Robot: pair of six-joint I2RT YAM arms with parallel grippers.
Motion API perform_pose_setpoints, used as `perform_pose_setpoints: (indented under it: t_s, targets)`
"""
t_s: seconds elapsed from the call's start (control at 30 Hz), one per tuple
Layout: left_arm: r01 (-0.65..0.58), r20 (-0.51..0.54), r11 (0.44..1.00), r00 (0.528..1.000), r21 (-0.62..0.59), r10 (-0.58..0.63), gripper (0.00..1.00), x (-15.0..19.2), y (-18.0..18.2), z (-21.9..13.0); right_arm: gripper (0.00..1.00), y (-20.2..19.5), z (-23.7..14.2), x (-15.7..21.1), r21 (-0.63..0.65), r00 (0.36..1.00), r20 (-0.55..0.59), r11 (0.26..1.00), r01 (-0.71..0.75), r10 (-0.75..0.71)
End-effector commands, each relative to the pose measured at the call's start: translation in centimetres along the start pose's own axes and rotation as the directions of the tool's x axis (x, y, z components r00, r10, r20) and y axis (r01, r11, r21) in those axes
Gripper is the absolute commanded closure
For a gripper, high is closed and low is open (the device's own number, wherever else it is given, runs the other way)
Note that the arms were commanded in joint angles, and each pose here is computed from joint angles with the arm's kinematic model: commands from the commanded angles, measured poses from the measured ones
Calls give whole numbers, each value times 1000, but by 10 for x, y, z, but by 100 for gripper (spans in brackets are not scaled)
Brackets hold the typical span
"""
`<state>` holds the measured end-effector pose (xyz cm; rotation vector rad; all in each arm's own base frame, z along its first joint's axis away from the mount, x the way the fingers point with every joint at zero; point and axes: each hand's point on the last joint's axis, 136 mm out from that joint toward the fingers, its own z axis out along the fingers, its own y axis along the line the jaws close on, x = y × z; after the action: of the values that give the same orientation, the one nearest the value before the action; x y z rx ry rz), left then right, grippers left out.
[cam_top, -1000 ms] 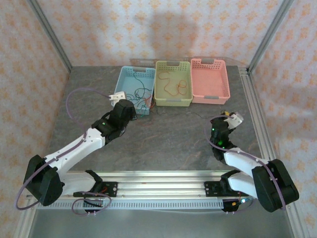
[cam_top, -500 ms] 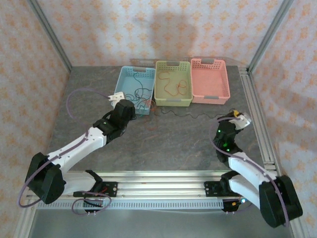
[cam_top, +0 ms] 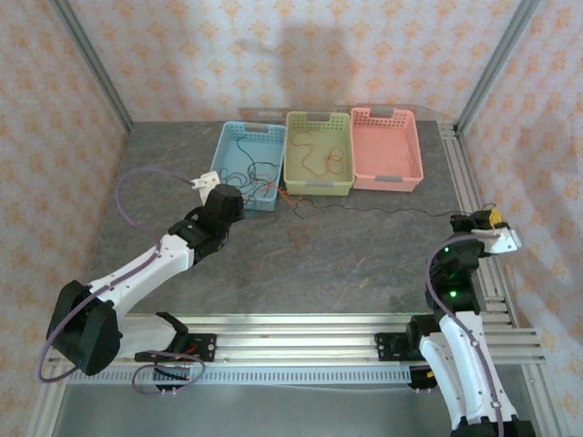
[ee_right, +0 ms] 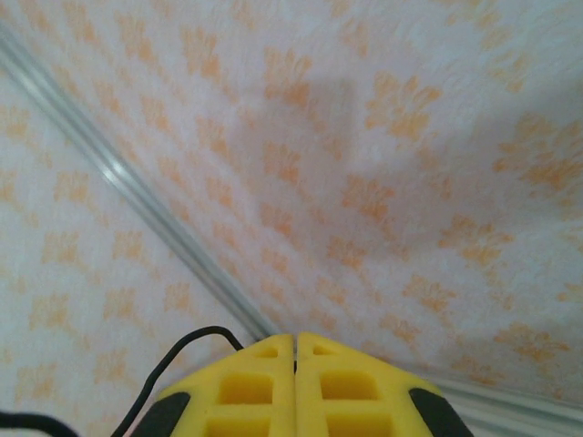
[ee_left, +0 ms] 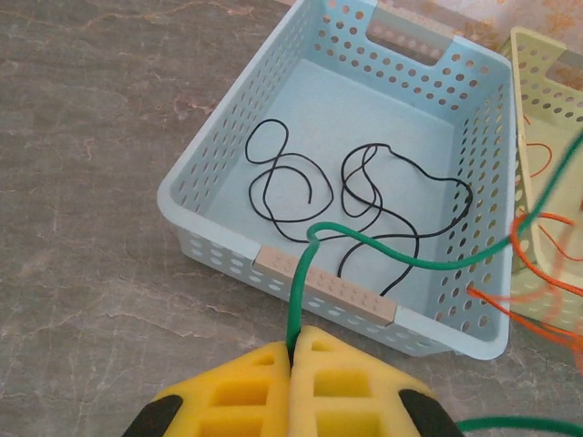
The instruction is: Untangle the cables
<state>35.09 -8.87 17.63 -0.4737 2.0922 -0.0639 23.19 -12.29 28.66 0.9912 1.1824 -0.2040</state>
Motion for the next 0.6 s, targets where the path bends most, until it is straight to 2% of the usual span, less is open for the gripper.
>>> perform_pose_setpoints:
  t_s: [0.0,0.13,0.23,0.33,0.47,0.57]
  targets:
    - [40,1,999,999,37,-40,100,1,-7,6,100,25,1,60,-144,955,-267,985,94,-130]
    - [33,-27,998,999,59,-32,100,7,-14,11,100,40,-11,123,-250,832,-519,966,71,-196]
    - [29,-33,997,999,69,-27,100,8,-16,12,95,33,-18,154,-252,759,-614,965,71,-216]
    - [26,-40,997,999,76,-23,100,9,-19,13,89,20,-22,165,-236,741,-632,967,96,-228]
    - [19,-51,996,999,82,-15,100,11,-22,14,66,13,-26,161,-235,742,-623,964,122,-246]
    - [15,-54,996,998,86,-11,100,12,-23,15,61,23,-29,148,-277,752,-605,954,111,-263]
